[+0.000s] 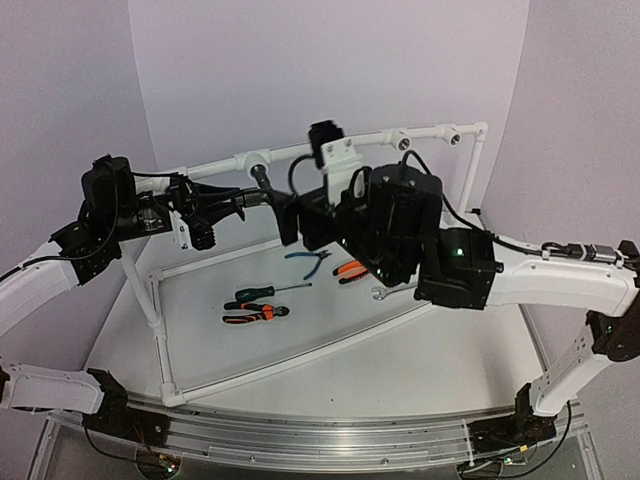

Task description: Install the water faucets

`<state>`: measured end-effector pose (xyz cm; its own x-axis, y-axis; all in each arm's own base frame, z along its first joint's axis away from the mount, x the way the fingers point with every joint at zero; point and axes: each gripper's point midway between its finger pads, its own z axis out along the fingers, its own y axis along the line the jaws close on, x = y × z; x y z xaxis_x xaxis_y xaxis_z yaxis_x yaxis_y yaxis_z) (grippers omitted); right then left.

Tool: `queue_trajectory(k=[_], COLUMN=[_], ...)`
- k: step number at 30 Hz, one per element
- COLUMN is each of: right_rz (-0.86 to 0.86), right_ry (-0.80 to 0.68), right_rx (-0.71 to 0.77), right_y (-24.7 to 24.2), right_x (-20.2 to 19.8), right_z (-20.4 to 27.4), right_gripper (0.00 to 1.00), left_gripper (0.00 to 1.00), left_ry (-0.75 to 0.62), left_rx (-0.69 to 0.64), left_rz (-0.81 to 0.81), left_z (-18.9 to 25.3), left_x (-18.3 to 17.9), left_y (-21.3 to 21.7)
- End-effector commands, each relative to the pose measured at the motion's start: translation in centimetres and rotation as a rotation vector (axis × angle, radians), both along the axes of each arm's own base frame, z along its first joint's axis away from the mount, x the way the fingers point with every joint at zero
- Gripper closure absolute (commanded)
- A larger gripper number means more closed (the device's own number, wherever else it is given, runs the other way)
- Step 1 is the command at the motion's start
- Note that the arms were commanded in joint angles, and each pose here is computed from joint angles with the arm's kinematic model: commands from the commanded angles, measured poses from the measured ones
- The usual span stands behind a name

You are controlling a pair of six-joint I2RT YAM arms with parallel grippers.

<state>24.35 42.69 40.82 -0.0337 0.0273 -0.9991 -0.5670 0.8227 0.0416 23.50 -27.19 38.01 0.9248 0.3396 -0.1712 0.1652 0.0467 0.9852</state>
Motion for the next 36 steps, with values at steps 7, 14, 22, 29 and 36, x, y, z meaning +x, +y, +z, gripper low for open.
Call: queue_trajectory(k=[7, 14, 22, 29, 36], right_rz=[0.023, 0.036, 0.054, 0.062, 0.049], right_ry=[-0.809, -0.846, -0.878, -0.901, -0.902], right_rx=[-0.990, -1.059, -1.092, -1.073, -1.069], right_y=[2.5, 4.1, 6.4, 7.4, 7.7], right_x=[-2.7, 0.2, 2.2, 2.5, 3.2], right_z=[-1.6, -2.5, -3.1, -2.7, -2.6], right_gripper=[0.08, 0.16, 0.30, 0.39, 0.63], left_gripper=[1.00, 1.00, 1.00, 1.00, 1.00], left_ry=[0.006, 0.001, -0.001, -0.002, 0.004], left_rx=[-0.027, -0.024, -0.022, -0.021, -0.017], left_rz=[0.026, 0.024, 0.020, 0.021, 0.018], left_z=[1.3, 1.3, 1.3, 1.3, 1.2], left_x=[0.9, 1.0, 0.8, 0.8, 0.7], left_y=[-0.3, -0.4, -0.4, -0.3, -0.3])
